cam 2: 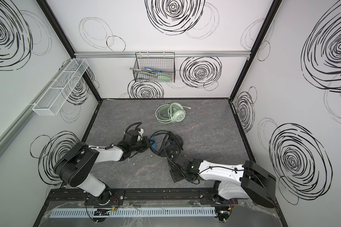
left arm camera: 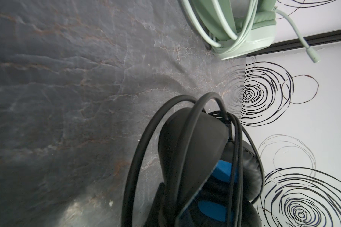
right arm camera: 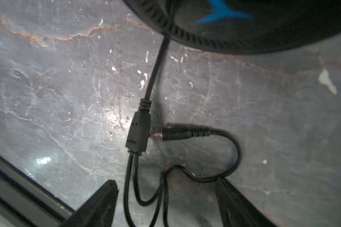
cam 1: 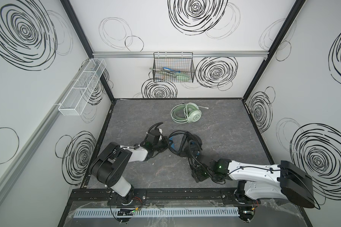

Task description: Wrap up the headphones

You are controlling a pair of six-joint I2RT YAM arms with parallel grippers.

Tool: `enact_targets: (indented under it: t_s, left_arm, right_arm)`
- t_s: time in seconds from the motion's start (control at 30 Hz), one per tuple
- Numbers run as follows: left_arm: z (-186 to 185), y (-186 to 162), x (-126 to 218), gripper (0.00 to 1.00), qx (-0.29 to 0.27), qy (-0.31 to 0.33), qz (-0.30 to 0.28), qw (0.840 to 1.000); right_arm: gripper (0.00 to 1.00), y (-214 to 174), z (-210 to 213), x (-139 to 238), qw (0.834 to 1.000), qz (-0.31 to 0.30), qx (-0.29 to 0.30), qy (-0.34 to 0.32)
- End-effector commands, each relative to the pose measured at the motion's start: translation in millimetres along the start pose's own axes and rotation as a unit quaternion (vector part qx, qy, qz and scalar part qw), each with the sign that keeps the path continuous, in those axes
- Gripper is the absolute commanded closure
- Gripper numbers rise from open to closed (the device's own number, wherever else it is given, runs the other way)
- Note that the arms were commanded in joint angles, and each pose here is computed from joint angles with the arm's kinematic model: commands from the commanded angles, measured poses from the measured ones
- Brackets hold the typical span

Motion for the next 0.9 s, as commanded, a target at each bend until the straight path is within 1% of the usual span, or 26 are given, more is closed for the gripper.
enact_targets:
  t_s: [0.0, 0.03, 0.1, 0.17, 0.23, 0.37, 0.4, 0.47, 0.57, 0.67, 0.8, 0.87]
  left_arm:
    - [-16.0, 9.4, 0.5, 1.0, -0.012, -0.037, -0.006, 0.999]
    - [-16.1, 8.5, 0.1, 1.0, -0.012, -0.038, -0.004, 0.999]
    - [-15.7, 8.1, 0.1, 1.0, -0.011, -0.038, -0.003, 0.999]
    - [-14.5, 7.9, 0.4, 1.0, -0.006, -0.038, -0.004, 0.999]
    - [-12.8, 7.7, 0.2, 1.0, 0.0, -0.037, -0.005, 0.999]
    - [-14.1, 9.6, -1.0, 1.0, 0.002, -0.041, -0.009, 0.999]
    - [-16.0, 11.0, -1.2, 1.0, -0.001, -0.047, -0.012, 0.999]
    - [-17.2, 11.9, -2.0, 1.0, -0.001, -0.048, -0.014, 0.999]
    - [-17.5, 13.0, -3.5, 1.0, -0.002, -0.049, -0.014, 0.999]
    - [-16.2, 12.5, -3.3, 1.0, -0.003, -0.049, -0.016, 0.999]
    - [-12.8, 9.7, -1.3, 1.0, -0.001, -0.047, -0.017, 0.999]
    - [-11.5, 7.8, -0.1, 1.0, -0.006, -0.045, -0.017, 0.999]
  right_arm:
    - [0.35, 4.5, 6.8, -3.0, 1.0, -0.008, 0.011, -0.022]
    - [0.43, 5.3, 8.6, -3.3, 1.0, -0.009, 0.012, -0.027]
    - [0.54, 5.9, 10.5, -4.3, 0.999, -0.005, 0.01, -0.035]
    - [0.69, 5.9, 14.2, -4.2, 0.999, -0.002, 0.015, -0.041]
    - [0.81, 5.7, 19.4, -2.5, 0.999, -0.003, 0.023, -0.042]
    - [0.98, 7.3, 39.9, 5.1, 0.998, -0.005, 0.056, -0.027]
    - [1.0, 8.4, 47.0, 7.9, 0.997, -0.006, 0.069, -0.021]
    - [1.0, 13.6, 67.2, 18.1, 0.994, -0.017, 0.106, -0.002]
    - [1.0, 25.5, 94.5, 35.0, 0.988, -0.034, 0.144, 0.034]
    - [1.0, 41.9, 112.6, 47.9, 0.982, -0.054, 0.167, 0.065]
    - [1.0, 74.3, 128.0, 60.3, 0.975, -0.086, 0.189, 0.073]
    - [1.0, 94.6, 128.7, 65.0, 0.975, -0.095, 0.188, 0.072]
Point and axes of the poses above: each gripper's point midway between its finger pads, its own x axis back along the fingers, its own z axis along the line the jaws close on, y = z × x, the point moved 8 cm from there along x, back along the fingers, and after that the axes turned 2 degrees about x, right-handed, at the moved point
